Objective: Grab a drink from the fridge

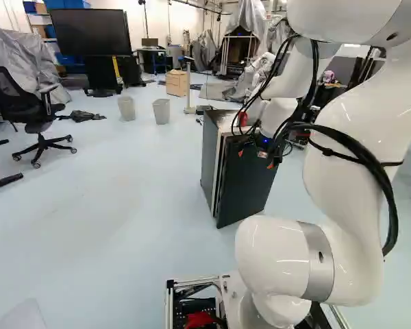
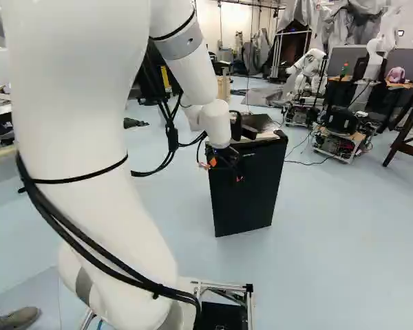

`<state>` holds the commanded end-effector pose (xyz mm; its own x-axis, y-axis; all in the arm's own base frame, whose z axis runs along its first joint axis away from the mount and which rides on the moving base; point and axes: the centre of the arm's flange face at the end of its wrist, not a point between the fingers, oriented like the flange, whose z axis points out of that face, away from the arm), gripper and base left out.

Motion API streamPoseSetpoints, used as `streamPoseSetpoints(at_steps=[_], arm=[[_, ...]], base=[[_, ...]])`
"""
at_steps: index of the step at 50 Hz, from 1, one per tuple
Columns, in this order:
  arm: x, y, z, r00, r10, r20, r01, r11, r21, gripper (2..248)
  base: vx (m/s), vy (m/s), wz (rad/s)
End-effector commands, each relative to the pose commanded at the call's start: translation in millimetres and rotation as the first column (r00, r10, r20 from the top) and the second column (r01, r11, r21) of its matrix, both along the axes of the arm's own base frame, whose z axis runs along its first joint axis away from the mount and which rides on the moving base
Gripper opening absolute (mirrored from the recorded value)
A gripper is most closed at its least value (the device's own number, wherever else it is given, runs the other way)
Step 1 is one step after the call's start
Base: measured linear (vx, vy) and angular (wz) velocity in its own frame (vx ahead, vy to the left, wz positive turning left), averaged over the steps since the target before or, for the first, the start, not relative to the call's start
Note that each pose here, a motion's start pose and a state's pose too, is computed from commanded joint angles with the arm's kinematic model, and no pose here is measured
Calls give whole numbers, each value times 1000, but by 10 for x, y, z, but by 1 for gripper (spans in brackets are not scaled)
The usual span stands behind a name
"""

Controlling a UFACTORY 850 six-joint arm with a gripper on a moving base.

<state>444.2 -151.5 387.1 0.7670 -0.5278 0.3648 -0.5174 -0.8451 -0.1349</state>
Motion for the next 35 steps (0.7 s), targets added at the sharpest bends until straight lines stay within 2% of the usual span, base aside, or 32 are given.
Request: streamPoseSetpoints(at_steps=[20,35], arm=[[224,-125,-172,991,74,109,-59,989,-137,247],[253,-138,-190,988,86,125,-67,986,-155,247]], base=[[0,0,0],[0,0,0]])
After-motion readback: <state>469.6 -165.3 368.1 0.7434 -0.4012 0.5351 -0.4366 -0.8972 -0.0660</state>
